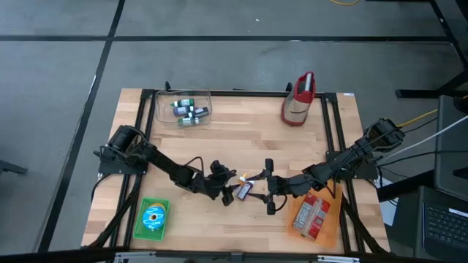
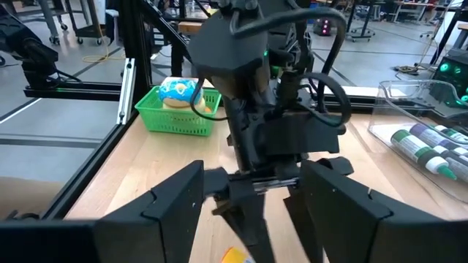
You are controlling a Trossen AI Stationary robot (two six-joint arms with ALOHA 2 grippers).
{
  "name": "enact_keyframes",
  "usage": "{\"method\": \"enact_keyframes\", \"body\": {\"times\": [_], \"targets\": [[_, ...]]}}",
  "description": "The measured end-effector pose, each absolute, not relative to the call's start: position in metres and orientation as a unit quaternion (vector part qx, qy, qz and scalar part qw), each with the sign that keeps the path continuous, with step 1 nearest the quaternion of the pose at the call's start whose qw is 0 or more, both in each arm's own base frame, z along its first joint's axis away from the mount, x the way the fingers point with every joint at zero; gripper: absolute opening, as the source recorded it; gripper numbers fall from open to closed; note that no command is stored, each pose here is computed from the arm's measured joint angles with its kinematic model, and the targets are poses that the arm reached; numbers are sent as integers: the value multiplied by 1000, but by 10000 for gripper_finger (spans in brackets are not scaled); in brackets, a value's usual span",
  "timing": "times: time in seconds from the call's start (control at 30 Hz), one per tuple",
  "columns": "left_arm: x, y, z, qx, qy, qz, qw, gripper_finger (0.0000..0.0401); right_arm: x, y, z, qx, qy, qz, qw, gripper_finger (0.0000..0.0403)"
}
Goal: Pick & Place Food Item
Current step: Put the yellow food coloring bottle into the white transparent bin
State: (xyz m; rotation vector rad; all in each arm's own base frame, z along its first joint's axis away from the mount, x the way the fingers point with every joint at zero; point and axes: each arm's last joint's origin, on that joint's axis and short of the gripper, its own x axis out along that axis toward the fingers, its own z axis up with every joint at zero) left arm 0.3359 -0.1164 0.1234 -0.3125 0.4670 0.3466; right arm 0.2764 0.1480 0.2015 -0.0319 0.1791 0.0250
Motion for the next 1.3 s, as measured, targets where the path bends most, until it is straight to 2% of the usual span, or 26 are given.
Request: {"method": "enact_keyframes", "body": {"times": [0.37, 0.7, 0.97, 1.07, 1.3], "targets": [[335, -116, 120, -168, 245, 160, 942, 222, 276, 148, 202, -16, 89, 12, 996, 230], [343, -111, 88, -201, 266, 150, 931, 221, 276, 148, 201, -16, 90, 11, 996, 230], [345, -107, 80, -208, 287, 146, 923, 219, 276, 148, 201, -16, 92, 11, 996, 230], [345, -106, 79, -190, 294, 141, 926, 200, 276, 148, 201, -15, 92, 11, 996, 230], [344, -106, 78, -175, 306, 135, 926, 121, 276, 148, 201, -14, 93, 11, 996, 230]]}}
